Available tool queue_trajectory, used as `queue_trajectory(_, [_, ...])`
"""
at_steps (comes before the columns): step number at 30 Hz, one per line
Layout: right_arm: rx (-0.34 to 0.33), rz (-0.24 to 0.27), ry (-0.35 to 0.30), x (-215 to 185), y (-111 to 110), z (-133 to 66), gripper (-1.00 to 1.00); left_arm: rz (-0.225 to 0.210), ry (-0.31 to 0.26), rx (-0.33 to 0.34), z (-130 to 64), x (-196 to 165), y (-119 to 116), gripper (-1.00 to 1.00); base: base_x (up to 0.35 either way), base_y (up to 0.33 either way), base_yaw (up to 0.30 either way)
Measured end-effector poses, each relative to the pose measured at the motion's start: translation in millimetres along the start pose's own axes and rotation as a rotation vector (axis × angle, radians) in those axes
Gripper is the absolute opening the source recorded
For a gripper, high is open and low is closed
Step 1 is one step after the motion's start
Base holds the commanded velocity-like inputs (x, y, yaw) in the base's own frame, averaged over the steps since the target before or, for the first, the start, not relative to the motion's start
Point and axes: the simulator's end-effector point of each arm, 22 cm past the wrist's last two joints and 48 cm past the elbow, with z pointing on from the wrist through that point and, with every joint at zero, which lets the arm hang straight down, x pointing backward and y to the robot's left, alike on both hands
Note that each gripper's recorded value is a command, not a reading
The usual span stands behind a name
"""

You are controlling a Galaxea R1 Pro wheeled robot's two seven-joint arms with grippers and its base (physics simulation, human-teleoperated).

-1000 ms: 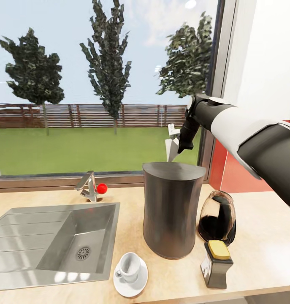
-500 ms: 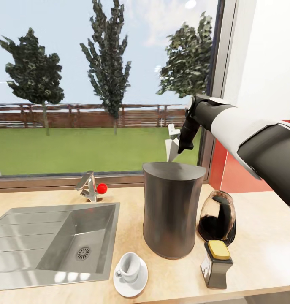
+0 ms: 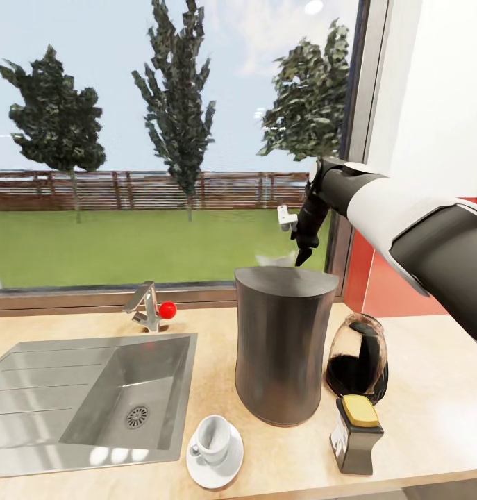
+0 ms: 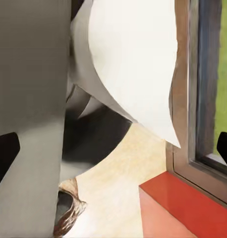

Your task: Set up a coffee station on the kitchen countertop: keep the coffee maker on the countertop, move the bottle of coffee from the kitchen shelf to the counter next to the coffee maker, place a paper coffee filter on top of the coffee maker, put the saucer next to the coffee maker with the coffee cup on the saucer, and place the electric kettle next to the coffee maker.

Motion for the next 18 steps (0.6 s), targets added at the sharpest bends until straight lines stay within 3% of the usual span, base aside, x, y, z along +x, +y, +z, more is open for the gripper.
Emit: queue_trajectory(18, [0.014, 0.013, 0.023, 7.7, -3.5, -0.8, 1.0, 0.001, -0.004, 0.0, 0.1, -1.1, 0.4, 1.0, 0.0, 0.0, 0.0])
